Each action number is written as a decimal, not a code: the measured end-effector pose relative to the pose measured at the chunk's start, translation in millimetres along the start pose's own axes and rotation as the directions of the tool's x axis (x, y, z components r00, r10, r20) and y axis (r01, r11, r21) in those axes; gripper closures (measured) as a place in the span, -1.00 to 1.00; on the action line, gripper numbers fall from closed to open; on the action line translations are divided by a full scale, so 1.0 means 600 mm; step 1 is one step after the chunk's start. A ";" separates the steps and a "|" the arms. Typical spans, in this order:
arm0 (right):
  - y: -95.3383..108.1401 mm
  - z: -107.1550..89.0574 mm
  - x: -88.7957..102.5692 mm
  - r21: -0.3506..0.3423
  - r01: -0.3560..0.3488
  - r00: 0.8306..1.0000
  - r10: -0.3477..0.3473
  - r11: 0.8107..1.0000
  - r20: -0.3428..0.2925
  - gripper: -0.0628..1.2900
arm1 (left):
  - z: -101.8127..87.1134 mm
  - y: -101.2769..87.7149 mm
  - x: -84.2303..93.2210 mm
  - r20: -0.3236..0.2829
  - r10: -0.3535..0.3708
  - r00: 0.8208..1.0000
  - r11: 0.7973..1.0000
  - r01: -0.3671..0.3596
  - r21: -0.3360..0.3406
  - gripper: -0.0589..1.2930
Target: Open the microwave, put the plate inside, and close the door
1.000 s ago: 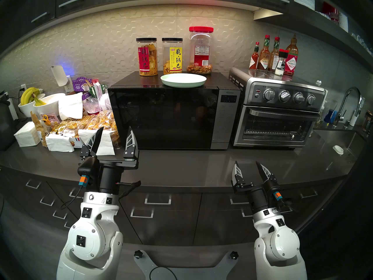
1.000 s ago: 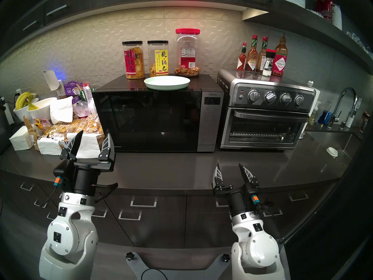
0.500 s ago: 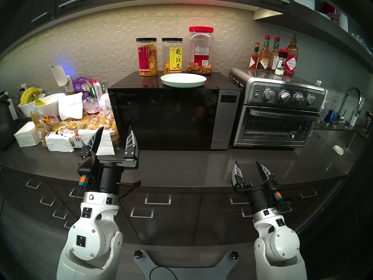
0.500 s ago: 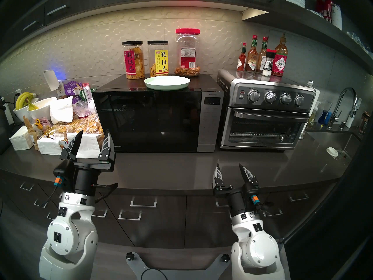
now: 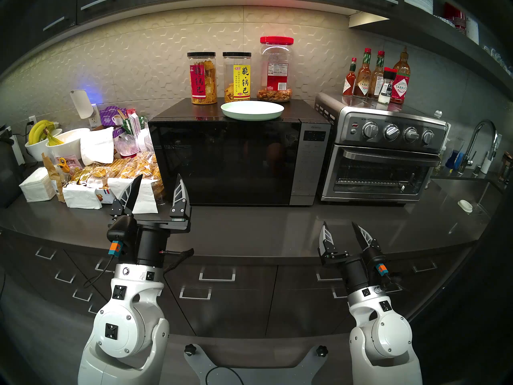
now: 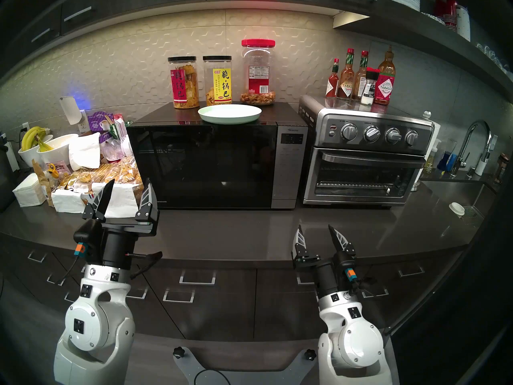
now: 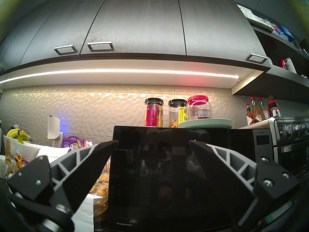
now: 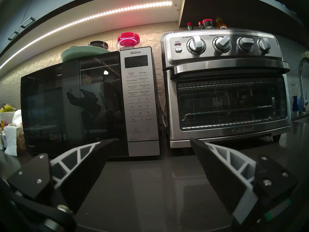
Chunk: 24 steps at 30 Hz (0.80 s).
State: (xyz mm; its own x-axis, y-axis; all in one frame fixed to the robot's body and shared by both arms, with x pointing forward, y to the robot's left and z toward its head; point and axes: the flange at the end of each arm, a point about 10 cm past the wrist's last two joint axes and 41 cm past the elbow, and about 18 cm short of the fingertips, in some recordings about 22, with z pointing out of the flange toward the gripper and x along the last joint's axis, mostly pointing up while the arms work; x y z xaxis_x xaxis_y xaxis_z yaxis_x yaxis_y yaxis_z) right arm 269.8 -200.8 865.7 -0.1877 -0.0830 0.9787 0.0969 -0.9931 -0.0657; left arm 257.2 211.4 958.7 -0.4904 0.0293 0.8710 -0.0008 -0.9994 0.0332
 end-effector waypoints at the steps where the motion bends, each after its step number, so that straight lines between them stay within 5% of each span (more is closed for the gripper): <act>1: 0.000 0.000 0.000 0.000 0.000 1.000 0.000 1.000 0.000 -0.92 | 0.000 0.000 0.000 0.000 0.000 1.000 1.000 0.000 0.000 -0.91; 24: 0.000 0.000 0.000 0.000 0.000 1.000 0.000 1.000 0.000 -0.92 | 0.000 0.000 0.000 0.000 0.000 1.000 1.000 0.000 0.000 -0.91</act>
State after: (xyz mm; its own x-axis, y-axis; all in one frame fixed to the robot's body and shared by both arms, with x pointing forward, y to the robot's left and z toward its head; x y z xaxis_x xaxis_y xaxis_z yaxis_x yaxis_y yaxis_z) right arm 269.8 -200.8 865.7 -0.1875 -0.0831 0.9787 0.0967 -0.9931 -0.0658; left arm 257.3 211.4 958.7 -0.4904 0.0292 0.8710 -0.0011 -0.9995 0.0329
